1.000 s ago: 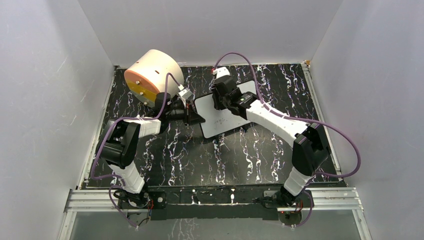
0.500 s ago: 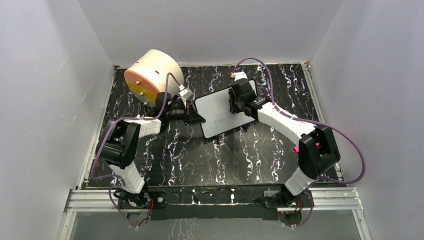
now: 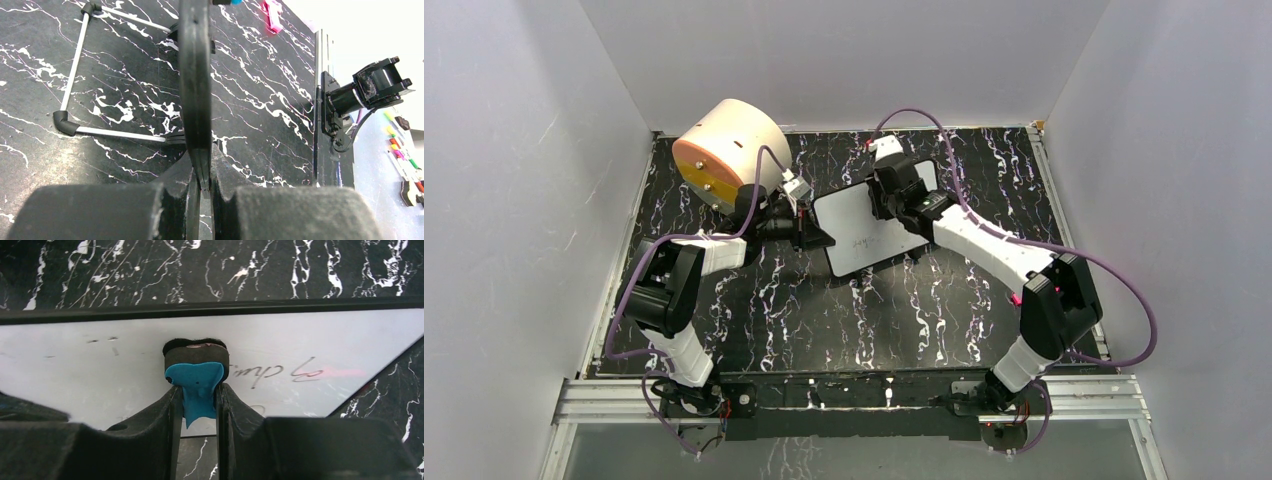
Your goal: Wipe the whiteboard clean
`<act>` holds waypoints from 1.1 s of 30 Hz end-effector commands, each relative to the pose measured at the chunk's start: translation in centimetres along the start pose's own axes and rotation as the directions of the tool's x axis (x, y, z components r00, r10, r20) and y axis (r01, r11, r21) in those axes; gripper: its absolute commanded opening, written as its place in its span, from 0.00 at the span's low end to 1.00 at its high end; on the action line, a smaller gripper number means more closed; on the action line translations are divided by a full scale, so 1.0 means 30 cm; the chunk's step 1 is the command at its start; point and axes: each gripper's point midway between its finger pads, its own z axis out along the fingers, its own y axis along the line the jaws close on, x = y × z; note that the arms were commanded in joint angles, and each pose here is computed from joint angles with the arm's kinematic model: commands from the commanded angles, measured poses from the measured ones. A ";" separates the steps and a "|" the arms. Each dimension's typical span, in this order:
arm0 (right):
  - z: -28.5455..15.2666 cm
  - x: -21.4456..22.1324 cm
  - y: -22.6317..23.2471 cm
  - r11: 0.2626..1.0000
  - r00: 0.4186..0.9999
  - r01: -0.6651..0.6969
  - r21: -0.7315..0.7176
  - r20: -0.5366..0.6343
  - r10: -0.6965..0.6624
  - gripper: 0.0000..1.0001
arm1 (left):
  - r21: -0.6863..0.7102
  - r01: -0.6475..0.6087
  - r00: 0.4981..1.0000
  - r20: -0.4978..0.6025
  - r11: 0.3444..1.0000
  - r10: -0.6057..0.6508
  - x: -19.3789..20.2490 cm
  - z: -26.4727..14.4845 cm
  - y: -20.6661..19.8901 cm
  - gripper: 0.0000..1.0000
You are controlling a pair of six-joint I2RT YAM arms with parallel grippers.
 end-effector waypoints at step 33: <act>0.022 -0.111 -0.276 0.984 0.984 -0.139 0.107 0.131 0.125 0.15 | 0.043 -0.028 0.998 -0.053 0.999 0.031 0.034 0.010 -0.043 0.00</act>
